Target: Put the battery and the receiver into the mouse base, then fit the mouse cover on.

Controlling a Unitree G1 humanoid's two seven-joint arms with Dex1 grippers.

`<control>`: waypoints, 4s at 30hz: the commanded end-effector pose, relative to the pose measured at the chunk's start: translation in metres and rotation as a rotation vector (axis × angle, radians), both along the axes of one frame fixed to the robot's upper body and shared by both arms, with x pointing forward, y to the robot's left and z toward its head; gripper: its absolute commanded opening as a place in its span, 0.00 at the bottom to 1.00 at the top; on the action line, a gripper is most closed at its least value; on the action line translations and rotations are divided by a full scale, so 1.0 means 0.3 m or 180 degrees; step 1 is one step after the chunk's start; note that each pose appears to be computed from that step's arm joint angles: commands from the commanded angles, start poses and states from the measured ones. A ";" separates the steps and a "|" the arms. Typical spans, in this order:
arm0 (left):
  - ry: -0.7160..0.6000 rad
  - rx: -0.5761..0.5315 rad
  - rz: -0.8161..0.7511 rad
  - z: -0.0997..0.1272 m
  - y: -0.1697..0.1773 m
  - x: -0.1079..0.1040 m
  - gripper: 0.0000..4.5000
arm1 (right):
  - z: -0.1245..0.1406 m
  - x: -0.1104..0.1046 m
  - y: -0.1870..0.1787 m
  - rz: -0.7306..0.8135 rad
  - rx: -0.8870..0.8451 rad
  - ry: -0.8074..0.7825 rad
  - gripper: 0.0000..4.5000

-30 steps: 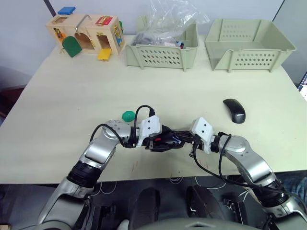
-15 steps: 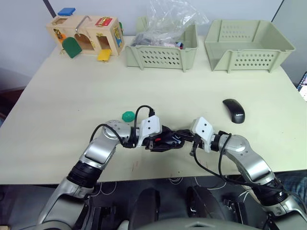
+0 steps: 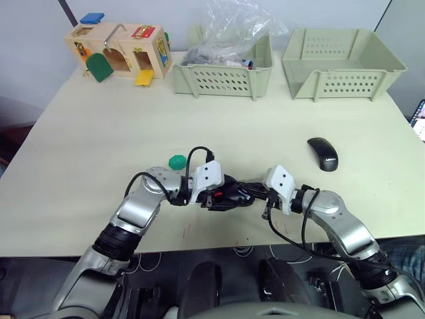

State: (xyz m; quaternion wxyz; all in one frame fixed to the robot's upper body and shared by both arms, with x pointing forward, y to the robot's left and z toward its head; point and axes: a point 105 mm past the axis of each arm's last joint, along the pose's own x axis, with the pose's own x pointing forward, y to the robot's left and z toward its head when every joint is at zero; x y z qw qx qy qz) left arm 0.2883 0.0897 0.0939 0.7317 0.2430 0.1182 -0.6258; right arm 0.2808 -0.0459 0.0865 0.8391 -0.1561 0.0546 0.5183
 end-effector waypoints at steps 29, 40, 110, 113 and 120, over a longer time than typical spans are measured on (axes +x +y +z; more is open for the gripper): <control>0.0030 -0.0001 -0.0004 0.001 0.003 0.002 0.65 | -0.287 -0.046 -0.120 -0.0432 -0.0766 0.1270 0.01; 0.0030 -0.0004 -0.0002 -0.010 0.005 0.001 0.65 | -0.015 0.022 -0.046 -0.0355 0.0351 0.0816 0.01; 0.0394 -0.1307 0.0973 0.249 0.404 -0.265 1.00 | 0.209 0.069 -0.712 -0.2519 0.0321 0.0445 1.00; 0.0350 -0.1323 0.0886 0.281 0.385 -0.259 1.00 | 0.197 0.106 -0.730 -0.2725 0.0268 0.0464 1.00; 0.0301 -0.1421 0.0825 0.320 0.355 -0.258 1.00 | 0.176 0.125 -0.680 -0.2641 0.0467 0.0558 1.00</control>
